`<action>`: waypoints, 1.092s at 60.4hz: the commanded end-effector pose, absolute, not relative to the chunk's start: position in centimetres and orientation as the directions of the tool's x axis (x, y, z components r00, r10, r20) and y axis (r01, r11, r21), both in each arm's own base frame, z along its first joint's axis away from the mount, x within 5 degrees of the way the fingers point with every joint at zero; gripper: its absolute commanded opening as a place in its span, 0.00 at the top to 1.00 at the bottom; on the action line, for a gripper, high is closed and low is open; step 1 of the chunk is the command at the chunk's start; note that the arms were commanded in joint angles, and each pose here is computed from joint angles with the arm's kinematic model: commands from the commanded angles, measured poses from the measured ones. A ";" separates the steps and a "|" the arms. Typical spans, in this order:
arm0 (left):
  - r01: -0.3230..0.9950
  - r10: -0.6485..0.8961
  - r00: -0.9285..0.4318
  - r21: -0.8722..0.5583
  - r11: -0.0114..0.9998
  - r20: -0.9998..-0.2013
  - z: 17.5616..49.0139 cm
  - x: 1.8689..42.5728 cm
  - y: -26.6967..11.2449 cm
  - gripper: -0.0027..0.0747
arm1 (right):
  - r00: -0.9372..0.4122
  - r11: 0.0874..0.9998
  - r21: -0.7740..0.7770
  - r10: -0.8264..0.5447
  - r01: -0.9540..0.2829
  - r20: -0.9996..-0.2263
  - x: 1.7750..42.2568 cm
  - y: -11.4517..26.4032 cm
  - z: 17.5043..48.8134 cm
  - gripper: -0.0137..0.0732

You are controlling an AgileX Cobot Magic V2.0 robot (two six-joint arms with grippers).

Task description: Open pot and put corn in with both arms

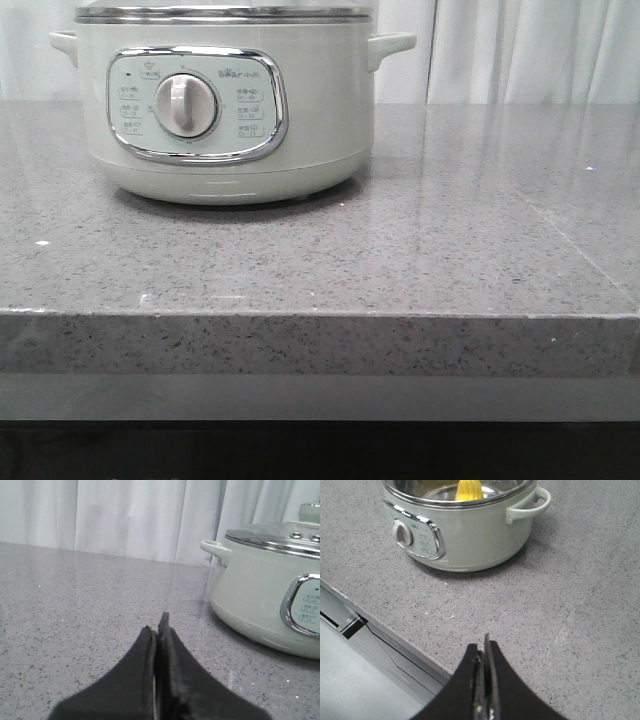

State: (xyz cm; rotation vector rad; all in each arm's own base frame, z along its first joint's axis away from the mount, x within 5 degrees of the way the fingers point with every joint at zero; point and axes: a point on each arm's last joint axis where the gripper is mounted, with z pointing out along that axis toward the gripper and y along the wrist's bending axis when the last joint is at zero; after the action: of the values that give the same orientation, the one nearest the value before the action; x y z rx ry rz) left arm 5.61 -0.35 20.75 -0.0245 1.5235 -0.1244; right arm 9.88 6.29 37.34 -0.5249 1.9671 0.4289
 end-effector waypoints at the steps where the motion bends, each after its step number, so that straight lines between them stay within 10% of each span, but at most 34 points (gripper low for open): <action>1: 0.072 -0.109 0.141 -0.100 0.992 -0.984 21.3 5.4 -0.3 0.99 | -0.321 0.848 0.062 -0.130 -0.527 -0.938 10.0 6.2 38.7 0.98; 46: 0.071 -0.109 0.137 -0.100 0.992 -0.985 21.3 5.4 -0.3 0.99 | -0.308 0.850 0.060 -0.123 -0.523 -0.943 9.7 6.0 38.7 0.98; 66: 0.071 -0.109 0.137 -0.100 0.992 -0.985 21.3 5.4 -0.3 0.99 | -0.046 0.974 0.046 0.036 -0.224 -0.998 6.6 1.6 34.6 0.98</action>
State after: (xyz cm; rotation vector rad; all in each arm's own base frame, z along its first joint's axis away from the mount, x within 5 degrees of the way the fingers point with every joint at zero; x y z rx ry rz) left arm 5.61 -0.35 20.76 -0.0245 1.5227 -0.1244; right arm 7.12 2.45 34.58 -0.2326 1.7770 0.2688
